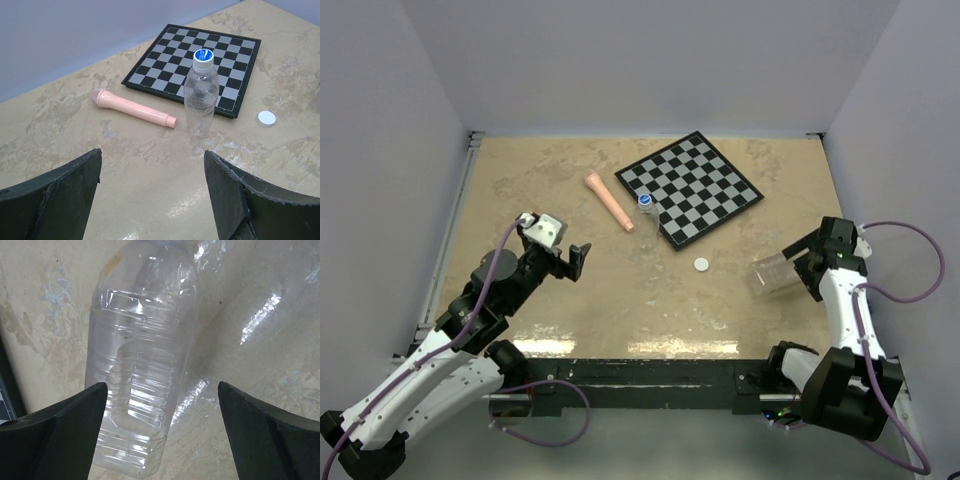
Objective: Screw on the bottle caps
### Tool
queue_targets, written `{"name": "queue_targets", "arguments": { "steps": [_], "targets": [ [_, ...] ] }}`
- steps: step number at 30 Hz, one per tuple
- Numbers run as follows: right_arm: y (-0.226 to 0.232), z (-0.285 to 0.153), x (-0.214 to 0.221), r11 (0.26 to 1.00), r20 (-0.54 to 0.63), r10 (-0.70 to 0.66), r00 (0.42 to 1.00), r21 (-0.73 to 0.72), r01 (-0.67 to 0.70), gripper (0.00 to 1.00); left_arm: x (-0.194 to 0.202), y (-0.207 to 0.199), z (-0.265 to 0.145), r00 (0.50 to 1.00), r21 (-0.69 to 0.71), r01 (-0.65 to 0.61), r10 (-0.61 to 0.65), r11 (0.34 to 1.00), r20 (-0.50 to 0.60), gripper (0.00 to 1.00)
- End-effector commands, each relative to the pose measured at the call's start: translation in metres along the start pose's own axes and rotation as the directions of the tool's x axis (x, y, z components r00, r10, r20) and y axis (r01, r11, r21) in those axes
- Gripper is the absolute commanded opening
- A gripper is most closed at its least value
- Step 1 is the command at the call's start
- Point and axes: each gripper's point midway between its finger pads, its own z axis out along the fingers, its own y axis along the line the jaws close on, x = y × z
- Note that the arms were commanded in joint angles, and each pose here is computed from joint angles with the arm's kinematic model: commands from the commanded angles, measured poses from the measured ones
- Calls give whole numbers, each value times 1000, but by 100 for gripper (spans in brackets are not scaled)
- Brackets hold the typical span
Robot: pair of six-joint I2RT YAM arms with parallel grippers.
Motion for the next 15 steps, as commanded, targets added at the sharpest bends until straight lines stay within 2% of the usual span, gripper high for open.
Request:
{"name": "queue_targets", "arguments": {
  "steps": [1, 7, 15],
  "targets": [
    [18, 4, 4, 994, -15, 33, 999, -104, -35, 95, -8, 0, 1, 999, 4, -10, 9, 1000, 40, 87],
    [27, 21, 6, 992, -40, -8, 999, -124, 3, 94, -8, 0, 1, 999, 7, -13, 13, 1000, 39, 87],
    [40, 46, -10, 987, -8, -113, 994, -117, 111, 96, -5, 0, 4, 1000, 10, -15, 15, 1000, 27, 87]
  ]
}}
